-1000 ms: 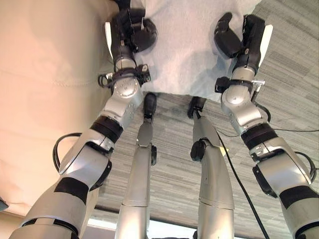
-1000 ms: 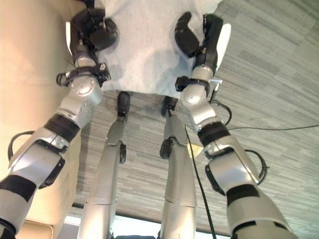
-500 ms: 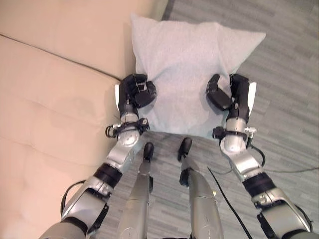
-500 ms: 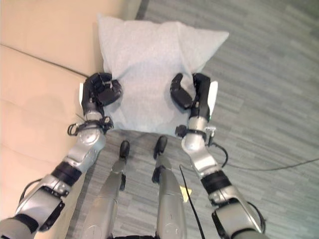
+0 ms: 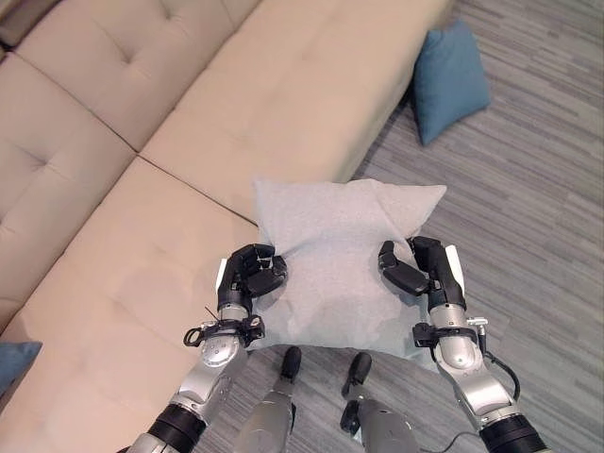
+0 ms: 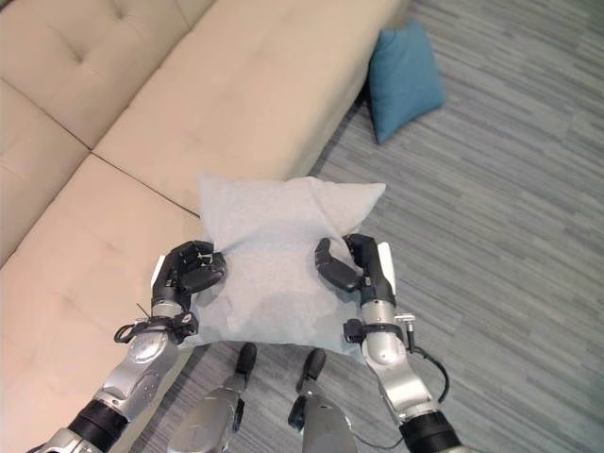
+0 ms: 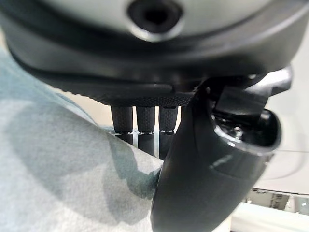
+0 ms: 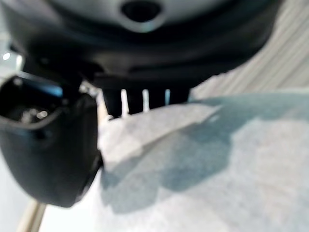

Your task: Pick up all the scattered cushions and arrange them neatly on the sofa.

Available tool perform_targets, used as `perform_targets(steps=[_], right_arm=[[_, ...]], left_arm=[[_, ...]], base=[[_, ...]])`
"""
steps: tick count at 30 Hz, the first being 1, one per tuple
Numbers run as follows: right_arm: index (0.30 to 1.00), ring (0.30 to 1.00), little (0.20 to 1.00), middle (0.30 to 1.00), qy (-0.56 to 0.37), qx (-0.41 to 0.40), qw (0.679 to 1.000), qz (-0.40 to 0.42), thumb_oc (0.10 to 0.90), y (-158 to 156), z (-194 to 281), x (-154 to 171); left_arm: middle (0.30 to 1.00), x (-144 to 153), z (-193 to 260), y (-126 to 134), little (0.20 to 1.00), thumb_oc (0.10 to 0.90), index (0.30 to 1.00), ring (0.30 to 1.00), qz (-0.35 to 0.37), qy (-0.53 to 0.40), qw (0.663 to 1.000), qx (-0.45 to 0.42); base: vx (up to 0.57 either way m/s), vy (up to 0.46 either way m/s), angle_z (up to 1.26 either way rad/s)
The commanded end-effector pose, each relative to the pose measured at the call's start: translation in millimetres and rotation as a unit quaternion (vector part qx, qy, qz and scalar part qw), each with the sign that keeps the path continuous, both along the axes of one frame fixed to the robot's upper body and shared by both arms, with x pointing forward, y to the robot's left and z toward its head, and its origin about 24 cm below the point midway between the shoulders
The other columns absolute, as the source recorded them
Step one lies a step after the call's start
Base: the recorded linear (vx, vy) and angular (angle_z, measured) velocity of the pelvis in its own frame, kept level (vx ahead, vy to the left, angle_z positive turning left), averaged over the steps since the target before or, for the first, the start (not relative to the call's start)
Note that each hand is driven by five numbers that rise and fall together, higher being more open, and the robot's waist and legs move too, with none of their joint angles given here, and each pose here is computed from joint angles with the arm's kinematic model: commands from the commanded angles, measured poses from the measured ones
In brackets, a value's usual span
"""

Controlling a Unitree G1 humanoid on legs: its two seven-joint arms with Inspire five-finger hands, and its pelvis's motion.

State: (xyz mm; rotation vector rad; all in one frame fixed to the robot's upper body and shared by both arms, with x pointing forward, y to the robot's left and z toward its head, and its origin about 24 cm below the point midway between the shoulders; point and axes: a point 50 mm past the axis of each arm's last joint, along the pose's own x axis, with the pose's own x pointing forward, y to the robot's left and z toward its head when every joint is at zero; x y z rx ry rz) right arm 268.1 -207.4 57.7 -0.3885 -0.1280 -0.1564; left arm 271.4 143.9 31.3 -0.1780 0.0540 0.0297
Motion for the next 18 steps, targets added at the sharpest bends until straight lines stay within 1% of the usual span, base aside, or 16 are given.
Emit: perform_targets(steps=[1,3,6,9,15,18], right_arm=[[0.3,0.3,0.3,0.3,-0.151,0.029,0.986,0.059,0.4,19.9,52.8,-7.0],[0.3,0.3,0.3,0.3,-0.16,0.029,0.986,0.047,0.4,16.5,56.7,-6.9],[0.3,0.3,0.3,0.3,-0.17,0.033,0.984,0.043,0.4,19.7,61.2,-4.3],[0.3,0.3,0.3,0.3,-0.163,0.034,0.985,0.055,0.4,28.1,58.3,-1.2],[0.3,0.3,0.3,0.3,-0.16,0.039,0.983,0.081,0.4,40.4,60.0,1.9],[0.3,0.3,0.3,0.3,-0.163,0.044,0.981,0.092,0.4,44.7,62.5,2.7]], left_arm=[[0.3,2.1,46.9,-43.4,0.3,0.4,0.3,0.3,-0.098,-0.128,0.985,-0.06],[0.3,4.2,47.6,-46.2,0.3,0.4,0.3,0.3,-0.099,-0.128,0.985,-0.059],[0.3,7.2,49.5,-46.4,0.3,0.4,0.3,0.3,-0.096,-0.129,0.985,-0.054],[0.3,5.3,47.7,-41.2,0.3,0.4,0.3,0.3,-0.087,-0.124,0.987,-0.051],[0.3,3.3,43.9,-33.2,0.3,0.4,0.3,0.3,-0.078,-0.113,0.99,-0.039],[0.3,6.5,49.2,-31.7,0.3,0.4,0.3,0.3,-0.072,-0.125,0.989,-0.037]], base=[[0.13,-0.013,0.64],[0.1,0.009,0.76],[0.16,0.025,0.56],[0.2,0.089,-0.02],[0.17,0.218,0.02],[0.12,0.04,0.4]])
